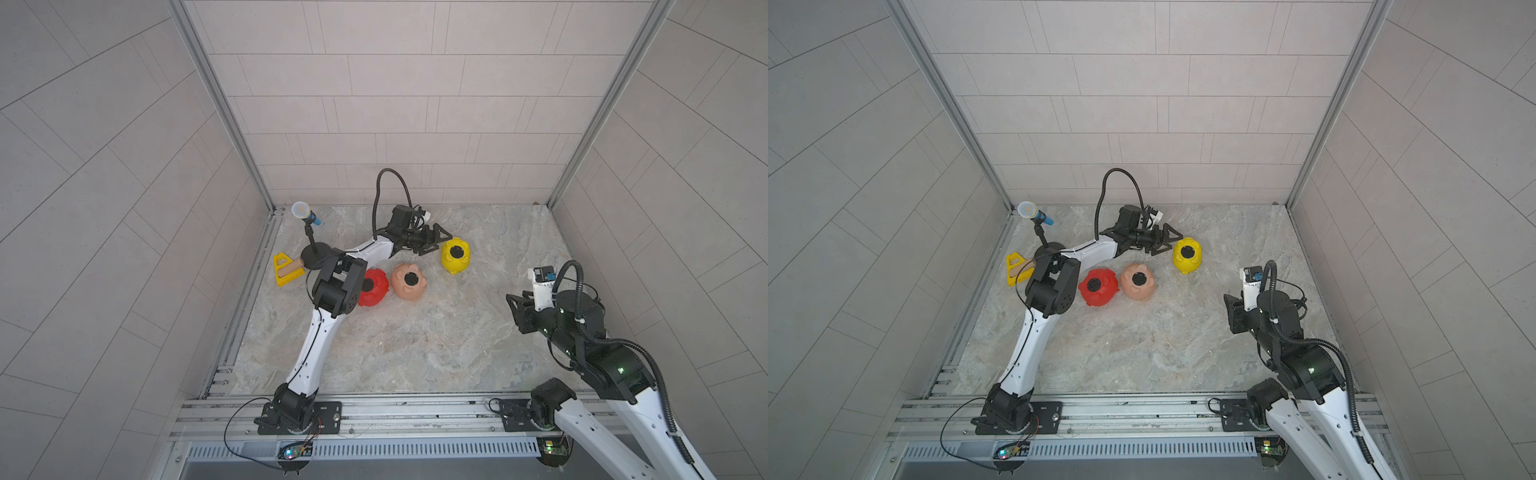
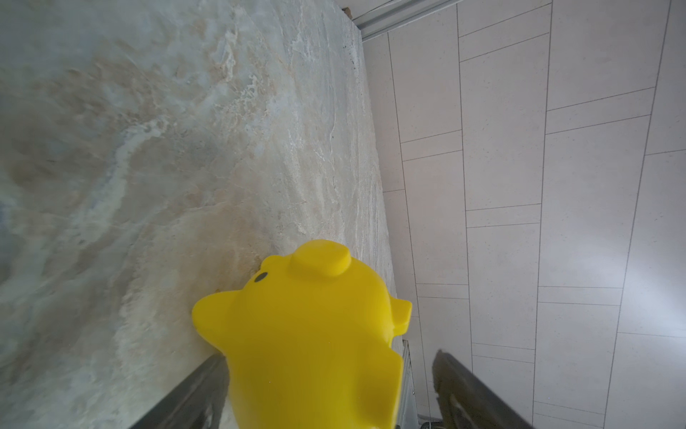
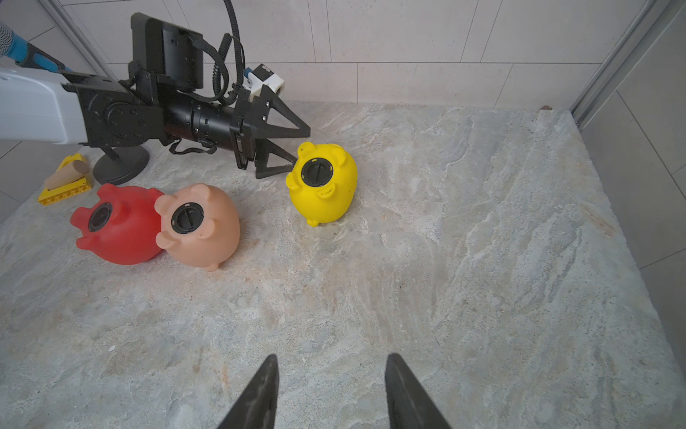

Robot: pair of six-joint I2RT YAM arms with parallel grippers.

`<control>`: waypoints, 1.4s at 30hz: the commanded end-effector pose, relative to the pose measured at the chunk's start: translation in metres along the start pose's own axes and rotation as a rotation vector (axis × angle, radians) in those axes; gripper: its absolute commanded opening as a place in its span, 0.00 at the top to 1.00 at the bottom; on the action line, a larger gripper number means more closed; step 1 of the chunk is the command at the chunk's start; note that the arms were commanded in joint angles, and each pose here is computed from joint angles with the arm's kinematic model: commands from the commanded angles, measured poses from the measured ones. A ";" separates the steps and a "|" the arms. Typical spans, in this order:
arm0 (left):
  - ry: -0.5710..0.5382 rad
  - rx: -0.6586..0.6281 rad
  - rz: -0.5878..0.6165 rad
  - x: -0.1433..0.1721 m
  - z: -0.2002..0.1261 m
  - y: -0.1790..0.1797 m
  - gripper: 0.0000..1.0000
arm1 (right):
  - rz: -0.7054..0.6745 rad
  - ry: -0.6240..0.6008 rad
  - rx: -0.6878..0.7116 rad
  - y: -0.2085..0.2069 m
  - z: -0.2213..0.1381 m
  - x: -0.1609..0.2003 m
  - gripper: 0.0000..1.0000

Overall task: Close piggy banks
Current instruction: Screw the knob on the piggy bank, then reset both arms

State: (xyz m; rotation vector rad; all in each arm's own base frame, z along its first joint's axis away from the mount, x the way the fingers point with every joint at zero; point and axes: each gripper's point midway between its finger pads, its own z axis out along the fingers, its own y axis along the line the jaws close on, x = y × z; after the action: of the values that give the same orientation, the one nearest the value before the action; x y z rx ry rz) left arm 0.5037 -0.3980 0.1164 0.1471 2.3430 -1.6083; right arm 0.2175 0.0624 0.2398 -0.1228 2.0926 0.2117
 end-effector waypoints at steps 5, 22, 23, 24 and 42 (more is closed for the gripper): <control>-0.086 0.052 0.106 -0.021 -0.047 -0.077 0.07 | -0.014 -0.005 0.017 -0.003 -0.001 -0.001 0.52; -0.626 -0.633 0.395 0.130 -0.322 -0.071 0.07 | 0.007 -0.011 0.047 -0.008 0.001 0.002 0.46; -0.699 -0.691 0.386 0.138 -0.342 -0.062 0.07 | 0.007 -0.008 0.051 -0.009 0.002 0.002 0.46; -0.776 -0.715 0.394 0.149 -0.361 -0.058 0.07 | 0.008 -0.003 0.057 -0.010 0.003 0.003 0.45; -1.148 -1.260 0.597 0.177 -0.454 0.013 0.09 | 0.003 -0.059 0.223 -0.040 0.057 0.040 0.36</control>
State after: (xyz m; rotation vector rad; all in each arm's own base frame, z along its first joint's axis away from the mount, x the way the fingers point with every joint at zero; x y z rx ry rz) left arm 0.2529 -0.0004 0.1959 -0.2855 1.6779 0.0946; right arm 0.2402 0.0418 0.1586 -0.0456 2.1565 0.0075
